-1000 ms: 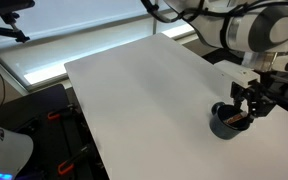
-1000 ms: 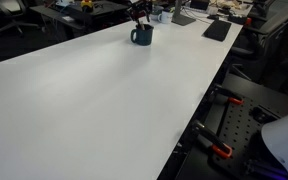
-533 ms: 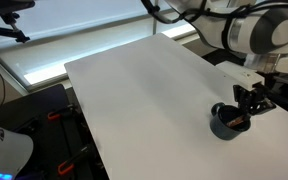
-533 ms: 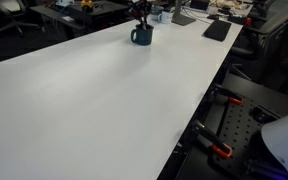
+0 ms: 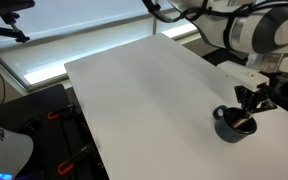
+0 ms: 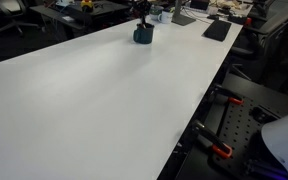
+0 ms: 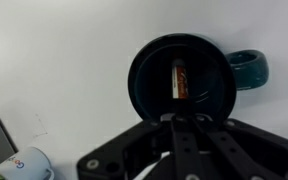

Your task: Take the marker out of the cup

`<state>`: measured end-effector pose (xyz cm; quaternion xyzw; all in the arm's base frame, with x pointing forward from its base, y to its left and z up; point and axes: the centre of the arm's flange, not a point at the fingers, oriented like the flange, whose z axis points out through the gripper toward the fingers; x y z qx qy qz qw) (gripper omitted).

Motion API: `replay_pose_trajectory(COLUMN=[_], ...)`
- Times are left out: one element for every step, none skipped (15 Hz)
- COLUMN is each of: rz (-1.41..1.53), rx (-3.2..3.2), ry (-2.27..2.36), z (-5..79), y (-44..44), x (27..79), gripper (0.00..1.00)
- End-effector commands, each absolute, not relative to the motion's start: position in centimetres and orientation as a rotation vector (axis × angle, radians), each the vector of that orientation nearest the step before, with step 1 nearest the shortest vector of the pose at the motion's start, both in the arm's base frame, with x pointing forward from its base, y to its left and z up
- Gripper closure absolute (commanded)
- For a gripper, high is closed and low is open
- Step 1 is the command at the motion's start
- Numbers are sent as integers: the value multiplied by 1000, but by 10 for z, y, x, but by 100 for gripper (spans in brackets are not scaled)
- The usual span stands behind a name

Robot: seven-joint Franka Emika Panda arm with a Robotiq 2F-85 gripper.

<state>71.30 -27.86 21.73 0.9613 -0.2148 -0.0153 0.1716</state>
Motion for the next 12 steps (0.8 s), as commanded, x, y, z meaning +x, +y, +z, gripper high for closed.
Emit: replay_pose_trajectory(rz=[-26, -27, -26, -20, -13, -8, -9, -16, -19, -40, -60, -73], rx=[2761, 2759, 2759, 2759, 2760, 2759, 2757, 2757, 2759, 2768, 2772, 2770], ry=[-578, -577, -578, -585, -598, -612, -609, -603, -598, -554, -538, -525], z=[223, 223, 223, 223, 224, 225, 224, 223, 222, 222, 221, 220], y=[-276, -277, -277, -277, -277, -276, -274, -274, -274, -275, -274, -273], x=[709, 710, 711, 711, 712, 712, 712, 712, 712, 711, 712, 713], gripper=[72, 67, 58, 51, 42, 36, 27, 20, 12, 5, 0, 0])
